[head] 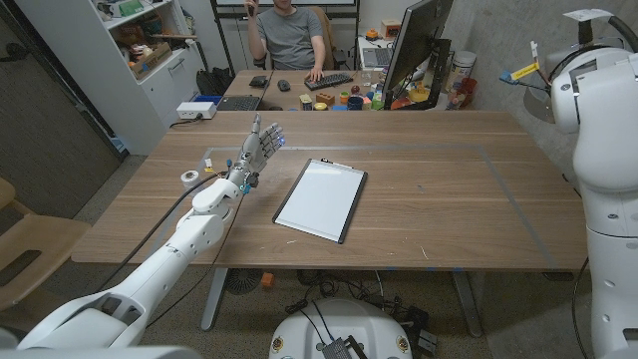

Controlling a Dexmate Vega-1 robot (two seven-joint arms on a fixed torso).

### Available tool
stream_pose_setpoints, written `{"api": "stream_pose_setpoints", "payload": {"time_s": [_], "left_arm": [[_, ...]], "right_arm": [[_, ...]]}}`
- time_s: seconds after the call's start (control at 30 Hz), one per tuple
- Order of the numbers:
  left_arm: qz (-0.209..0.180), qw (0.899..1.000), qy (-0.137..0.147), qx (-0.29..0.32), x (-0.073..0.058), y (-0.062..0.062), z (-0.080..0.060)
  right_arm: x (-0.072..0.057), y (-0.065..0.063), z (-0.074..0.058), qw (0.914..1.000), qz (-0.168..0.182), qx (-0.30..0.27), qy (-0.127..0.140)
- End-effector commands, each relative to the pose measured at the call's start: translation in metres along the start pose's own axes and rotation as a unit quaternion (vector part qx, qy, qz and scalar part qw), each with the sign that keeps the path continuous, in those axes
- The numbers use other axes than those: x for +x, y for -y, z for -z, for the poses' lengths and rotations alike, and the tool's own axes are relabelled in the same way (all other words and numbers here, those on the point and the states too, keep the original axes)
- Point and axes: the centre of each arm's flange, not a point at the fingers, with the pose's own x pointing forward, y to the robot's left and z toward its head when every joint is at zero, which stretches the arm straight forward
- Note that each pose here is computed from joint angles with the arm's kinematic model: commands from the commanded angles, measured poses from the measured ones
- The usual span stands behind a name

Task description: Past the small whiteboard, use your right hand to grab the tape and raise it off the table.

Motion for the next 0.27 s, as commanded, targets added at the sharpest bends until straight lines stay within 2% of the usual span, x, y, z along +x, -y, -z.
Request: {"api": "stream_pose_setpoints", "payload": {"time_s": [0.03, 0.27], "left_arm": [[-0.001, 1.000, -0.001, -0.001, -0.0015, -0.0007, 0.0013], [0.000, 1.000, -0.001, -0.001, -0.0020, 0.0002, 0.0013]], "right_arm": [[-0.0035, 0.0113, 0.0153, 0.9998, 0.005, 0.013, -0.014], [-0.0071, 0.0156, 0.0197, 0.9997, 0.010, 0.012, -0.020]]}}
